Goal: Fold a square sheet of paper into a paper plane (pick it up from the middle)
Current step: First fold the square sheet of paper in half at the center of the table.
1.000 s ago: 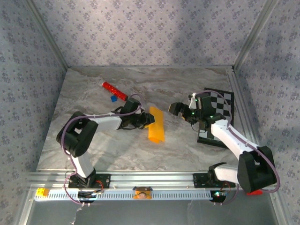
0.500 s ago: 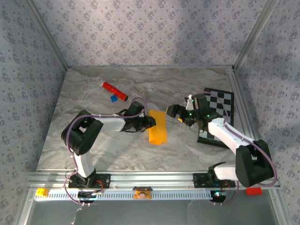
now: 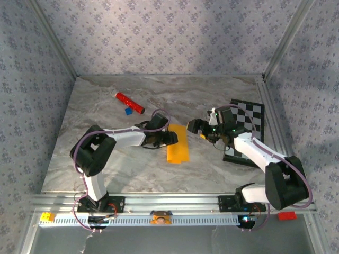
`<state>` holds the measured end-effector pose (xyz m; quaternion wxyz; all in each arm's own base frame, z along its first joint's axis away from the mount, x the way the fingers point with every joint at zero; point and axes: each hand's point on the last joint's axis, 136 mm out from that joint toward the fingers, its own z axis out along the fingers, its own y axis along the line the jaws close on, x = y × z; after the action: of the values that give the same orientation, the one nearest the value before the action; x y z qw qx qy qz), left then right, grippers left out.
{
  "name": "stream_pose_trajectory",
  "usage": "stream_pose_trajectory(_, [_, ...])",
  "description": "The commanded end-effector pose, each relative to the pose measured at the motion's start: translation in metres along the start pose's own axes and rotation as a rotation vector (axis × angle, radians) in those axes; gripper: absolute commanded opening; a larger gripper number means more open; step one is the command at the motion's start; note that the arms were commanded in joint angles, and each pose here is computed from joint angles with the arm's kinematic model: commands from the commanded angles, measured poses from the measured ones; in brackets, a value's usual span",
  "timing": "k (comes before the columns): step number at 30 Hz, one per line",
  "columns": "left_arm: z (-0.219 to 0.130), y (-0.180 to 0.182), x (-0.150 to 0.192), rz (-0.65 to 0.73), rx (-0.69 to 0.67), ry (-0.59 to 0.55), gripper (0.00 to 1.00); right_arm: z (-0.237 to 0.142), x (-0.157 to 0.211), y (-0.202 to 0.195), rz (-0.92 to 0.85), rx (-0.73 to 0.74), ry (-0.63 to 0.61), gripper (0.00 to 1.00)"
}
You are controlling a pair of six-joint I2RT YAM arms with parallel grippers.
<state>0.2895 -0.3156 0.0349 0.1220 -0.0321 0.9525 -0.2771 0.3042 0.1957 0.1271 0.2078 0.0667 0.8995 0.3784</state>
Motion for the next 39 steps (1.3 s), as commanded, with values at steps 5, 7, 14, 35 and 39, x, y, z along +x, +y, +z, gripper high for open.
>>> stream_pose_trajectory(5, [-0.016,0.0,-0.009,0.057,-0.041,-0.025,0.51,0.006,0.002,0.004,-0.017,0.002,0.026,0.98])
stream_pose_trajectory(7, [-0.017,0.001,-0.01,0.059,-0.041,-0.028,0.5,0.009,0.003,0.004,-0.019,0.003,0.032,0.98])
stream_pose_trajectory(14, [-0.016,0.007,-0.008,0.077,-0.046,0.007,0.48,0.016,0.008,0.001,-0.013,0.004,0.057,0.96])
stream_pose_trajectory(35, [-0.011,0.026,-0.002,0.162,-0.102,0.121,0.45,0.024,0.015,-0.001,-0.016,0.014,0.084,0.95])
stream_pose_trajectory(39, [-0.009,0.029,-0.002,0.166,-0.121,0.129,0.44,0.025,0.016,-0.001,-0.019,0.016,0.089,0.95])
